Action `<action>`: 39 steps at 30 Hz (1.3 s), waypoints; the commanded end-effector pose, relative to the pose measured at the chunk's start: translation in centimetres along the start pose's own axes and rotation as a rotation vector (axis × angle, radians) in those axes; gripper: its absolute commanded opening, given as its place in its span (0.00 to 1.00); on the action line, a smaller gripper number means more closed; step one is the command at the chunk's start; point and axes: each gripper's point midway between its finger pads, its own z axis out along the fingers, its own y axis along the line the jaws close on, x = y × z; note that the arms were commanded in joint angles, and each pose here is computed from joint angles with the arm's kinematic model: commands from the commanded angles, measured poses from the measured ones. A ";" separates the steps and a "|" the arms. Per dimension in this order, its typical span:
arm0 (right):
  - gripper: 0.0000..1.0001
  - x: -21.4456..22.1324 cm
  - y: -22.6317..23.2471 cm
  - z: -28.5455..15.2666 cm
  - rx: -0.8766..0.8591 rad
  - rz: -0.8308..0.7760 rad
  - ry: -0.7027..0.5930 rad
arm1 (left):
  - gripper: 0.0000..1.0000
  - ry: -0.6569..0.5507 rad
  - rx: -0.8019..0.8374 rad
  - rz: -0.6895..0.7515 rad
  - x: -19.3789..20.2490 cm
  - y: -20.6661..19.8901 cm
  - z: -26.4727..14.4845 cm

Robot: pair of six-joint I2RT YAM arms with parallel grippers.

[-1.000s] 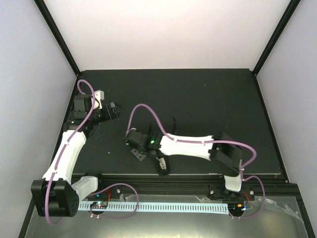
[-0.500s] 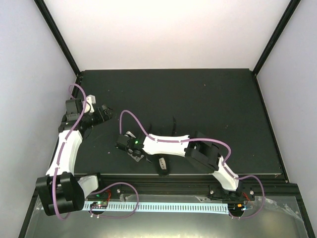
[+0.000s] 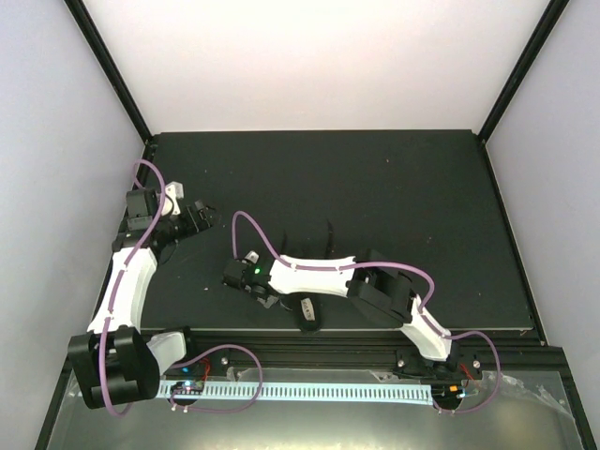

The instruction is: Tie the shoes

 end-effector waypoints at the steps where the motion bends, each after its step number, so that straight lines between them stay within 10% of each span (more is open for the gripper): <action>1: 0.14 1.0 -0.8 0.3 0.058 0.019 0.030 | 0.99 -0.010 0.043 0.022 0.0 -1.3 -0.2; 18: 0.02 -2.0 -3.1 -8.7 -0.282 0.573 -0.355 | 0.99 0.105 0.151 0.250 5.1 -7.1 0.0; 39: 0.02 4.7 -6.1 -12.2 -0.532 0.607 -0.706 | 0.72 0.328 0.555 -0.177 20.7 -13.6 0.4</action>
